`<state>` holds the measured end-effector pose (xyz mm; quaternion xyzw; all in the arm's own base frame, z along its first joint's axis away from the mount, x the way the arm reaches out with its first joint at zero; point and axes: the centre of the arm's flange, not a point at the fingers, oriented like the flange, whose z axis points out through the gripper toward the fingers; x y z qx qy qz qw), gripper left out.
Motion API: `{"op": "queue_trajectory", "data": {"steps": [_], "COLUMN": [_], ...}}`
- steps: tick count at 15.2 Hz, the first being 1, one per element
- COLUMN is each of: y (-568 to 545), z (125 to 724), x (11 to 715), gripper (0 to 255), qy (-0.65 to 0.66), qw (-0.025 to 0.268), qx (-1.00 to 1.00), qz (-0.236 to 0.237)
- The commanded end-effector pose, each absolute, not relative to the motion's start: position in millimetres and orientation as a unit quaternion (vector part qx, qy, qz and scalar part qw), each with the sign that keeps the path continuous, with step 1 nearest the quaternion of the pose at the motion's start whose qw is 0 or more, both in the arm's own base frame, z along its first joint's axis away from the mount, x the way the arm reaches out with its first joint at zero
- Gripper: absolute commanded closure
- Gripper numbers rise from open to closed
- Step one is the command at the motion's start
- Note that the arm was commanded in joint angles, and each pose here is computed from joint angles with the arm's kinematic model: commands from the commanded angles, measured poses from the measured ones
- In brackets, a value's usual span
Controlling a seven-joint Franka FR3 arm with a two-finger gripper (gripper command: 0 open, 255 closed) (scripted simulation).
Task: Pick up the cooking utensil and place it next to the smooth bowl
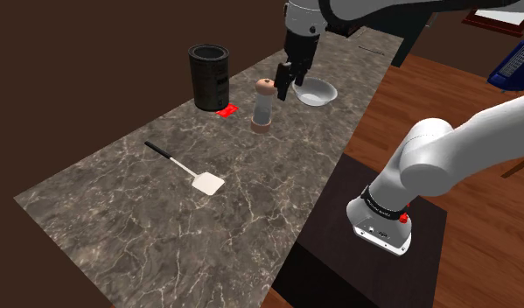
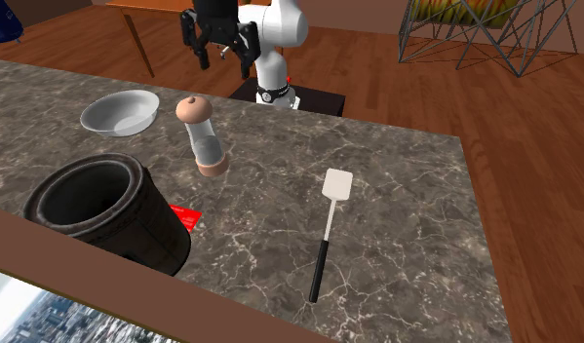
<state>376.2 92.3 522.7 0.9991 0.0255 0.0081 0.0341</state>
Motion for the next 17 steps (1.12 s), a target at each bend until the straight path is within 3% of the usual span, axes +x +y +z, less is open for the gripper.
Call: {"op": "queue_trajectory", "data": {"steps": [1,17], "y": [114.2,277.2], "z": [513.4,424.4], "x": [386.0,470.4], "gripper": [0,0], "qy": [0.027,0.037], "qw": [0.031,0.01], "qx": [0.999,0.999], "qz": [0.01,0.025]}}
